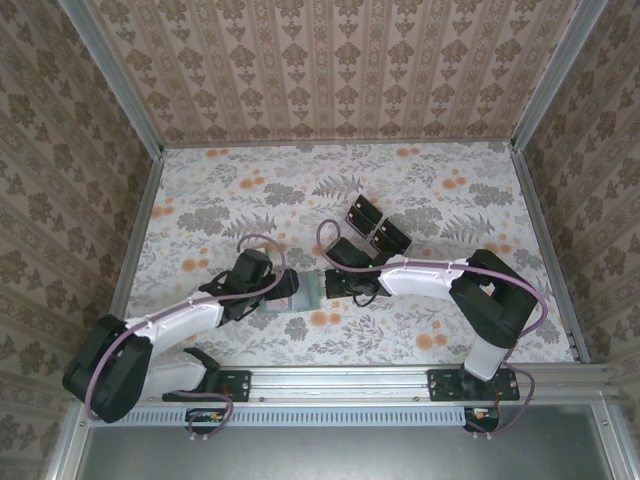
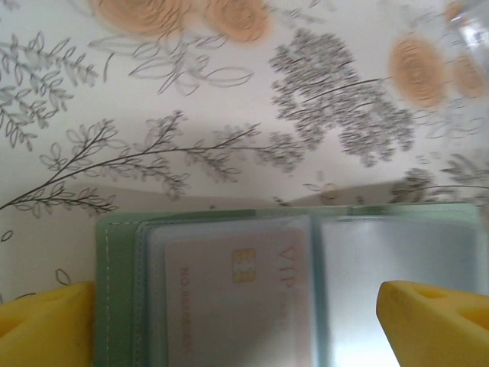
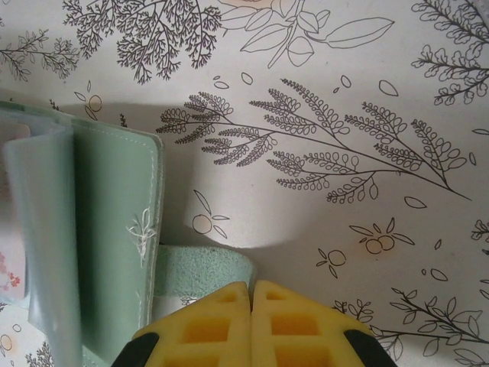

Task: Put the credit cards into the card holder
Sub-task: Close the card holder at the center of the table.

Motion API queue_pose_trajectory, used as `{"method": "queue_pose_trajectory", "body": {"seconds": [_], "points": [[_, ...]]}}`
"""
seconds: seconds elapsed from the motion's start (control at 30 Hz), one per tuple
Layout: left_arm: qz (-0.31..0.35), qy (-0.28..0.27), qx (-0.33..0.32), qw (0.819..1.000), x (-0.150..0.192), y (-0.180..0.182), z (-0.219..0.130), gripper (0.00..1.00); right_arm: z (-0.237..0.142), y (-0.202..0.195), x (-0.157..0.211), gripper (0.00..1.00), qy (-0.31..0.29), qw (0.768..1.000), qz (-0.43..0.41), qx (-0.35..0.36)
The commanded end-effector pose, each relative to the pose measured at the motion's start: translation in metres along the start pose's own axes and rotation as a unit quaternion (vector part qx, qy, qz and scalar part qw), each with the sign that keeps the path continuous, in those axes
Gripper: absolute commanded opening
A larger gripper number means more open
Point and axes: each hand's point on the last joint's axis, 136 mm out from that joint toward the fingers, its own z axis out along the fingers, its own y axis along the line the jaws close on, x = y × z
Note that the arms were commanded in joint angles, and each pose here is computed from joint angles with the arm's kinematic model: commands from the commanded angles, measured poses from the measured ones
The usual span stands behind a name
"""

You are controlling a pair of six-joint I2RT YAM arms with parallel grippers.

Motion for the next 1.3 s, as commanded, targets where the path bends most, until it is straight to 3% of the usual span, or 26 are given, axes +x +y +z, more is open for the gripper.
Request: {"method": "queue_pose_trajectory", "body": {"seconds": [0.0, 0.27, 0.57, 0.73, 0.93, 1.27], "points": [[-0.011, -0.03, 0.034, 0.999, -0.014, -0.019, -0.017, 1.0, 0.006, -0.001, 0.004, 0.0, 0.012, 1.0, 0.005, -0.006], [-0.023, -0.069, 0.115, 0.991, -0.024, -0.072, -0.032, 1.0, 0.001, 0.0, -0.004, 0.0, 0.004, 1.0, 0.013, -0.018], [0.009, -0.052, 0.128, 0.99, -0.01, -0.118, -0.011, 1.0, -0.041, -0.009, -0.032, 0.29, -0.044, 0.998, 0.034, -0.033], [0.017, -0.038, 0.109, 0.993, 0.003, -0.118, 0.004, 1.0, -0.069, -0.036, -0.03, 0.39, -0.064, 0.996, 0.054, -0.014], [-0.004, -0.011, 0.067, 0.998, 0.02, -0.1, 0.024, 1.0, -0.092, -0.065, -0.016, 0.41, -0.081, 0.993, 0.083, -0.005], [-0.017, 0.005, 0.052, 0.999, 0.017, -0.097, 0.027, 1.0, -0.108, -0.055, -0.011, 0.41, -0.087, 0.99, 0.095, -0.059]]}}
